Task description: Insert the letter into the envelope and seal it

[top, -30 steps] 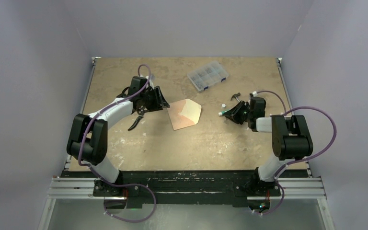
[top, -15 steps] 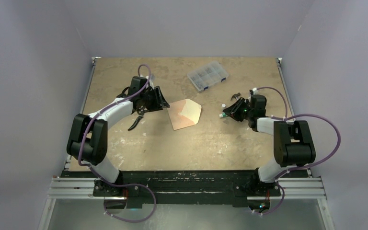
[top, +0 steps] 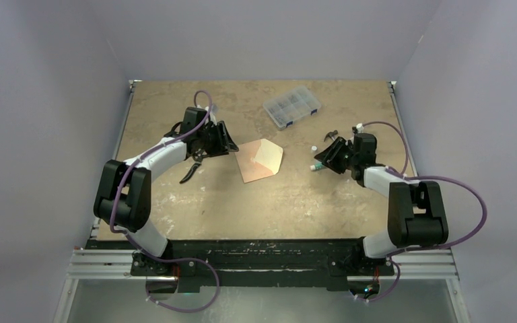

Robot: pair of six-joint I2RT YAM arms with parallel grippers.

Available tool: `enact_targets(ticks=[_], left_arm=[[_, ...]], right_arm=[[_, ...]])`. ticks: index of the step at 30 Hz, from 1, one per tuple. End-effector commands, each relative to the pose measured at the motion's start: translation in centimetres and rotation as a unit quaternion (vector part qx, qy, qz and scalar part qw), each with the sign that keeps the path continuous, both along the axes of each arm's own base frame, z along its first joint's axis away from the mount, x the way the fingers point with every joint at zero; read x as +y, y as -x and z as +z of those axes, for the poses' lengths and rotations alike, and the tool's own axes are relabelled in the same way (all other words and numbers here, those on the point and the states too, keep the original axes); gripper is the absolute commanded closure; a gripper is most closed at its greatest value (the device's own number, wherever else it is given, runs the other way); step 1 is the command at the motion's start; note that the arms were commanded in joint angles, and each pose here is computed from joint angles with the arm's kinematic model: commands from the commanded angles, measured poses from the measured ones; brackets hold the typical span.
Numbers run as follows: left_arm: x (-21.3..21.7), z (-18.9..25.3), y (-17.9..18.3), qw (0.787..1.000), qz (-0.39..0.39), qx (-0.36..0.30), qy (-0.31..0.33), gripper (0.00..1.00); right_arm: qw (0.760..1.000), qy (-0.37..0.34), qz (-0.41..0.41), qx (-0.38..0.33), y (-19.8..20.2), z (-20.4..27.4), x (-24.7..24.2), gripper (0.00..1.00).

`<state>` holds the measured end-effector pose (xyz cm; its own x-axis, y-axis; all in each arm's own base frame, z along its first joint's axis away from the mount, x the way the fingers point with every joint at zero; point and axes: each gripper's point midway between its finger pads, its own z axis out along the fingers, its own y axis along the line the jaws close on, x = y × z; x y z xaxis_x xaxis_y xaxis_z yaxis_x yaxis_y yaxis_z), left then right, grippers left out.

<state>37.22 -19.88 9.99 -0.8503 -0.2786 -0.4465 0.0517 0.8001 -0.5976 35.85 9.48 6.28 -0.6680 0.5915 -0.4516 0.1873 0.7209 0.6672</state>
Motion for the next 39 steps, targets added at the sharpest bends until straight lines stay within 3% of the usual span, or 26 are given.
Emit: enact_targets(ticks=[1, 10, 14, 21, 30, 39], left_arm=[[-0.5, 0.9, -0.4, 1.0, -0.015, -0.022, 0.006, 0.58], [-0.3, 0.5, -0.2, 1.0, -0.013, -0.019, 0.002, 0.58], [-0.2, 0.5, -0.2, 1.0, -0.014, -0.02, 0.0, 0.58], [-0.2, 0.6, -0.3, 1.0, -0.014, -0.022, -0.002, 0.58], [-0.1, 0.5, -0.3, 1.0, -0.013, -0.02, -0.006, 0.58], [0.0, 0.4, -0.3, 1.0, -0.013, -0.016, -0.008, 0.58]], right_arm=[[1.0, 0.013, -0.002, 0.022, 0.6, -1.9, -0.3, 0.52], [0.996, 0.021, -0.023, 0.078, 2.6, -3.8, -0.9, 0.52], [0.997, 0.002, -0.02, 0.072, 2.5, -4.3, -0.2, 0.52], [0.999, -0.006, -0.019, 0.037, -1.1, -4.0, 0.9, 0.54], [0.999, 0.012, -0.051, 0.005, -7.7, -4.8, 1.5, 0.69], [0.998, 0.043, -0.038, -0.002, -11.5, -6.7, 1.8, 0.7]])
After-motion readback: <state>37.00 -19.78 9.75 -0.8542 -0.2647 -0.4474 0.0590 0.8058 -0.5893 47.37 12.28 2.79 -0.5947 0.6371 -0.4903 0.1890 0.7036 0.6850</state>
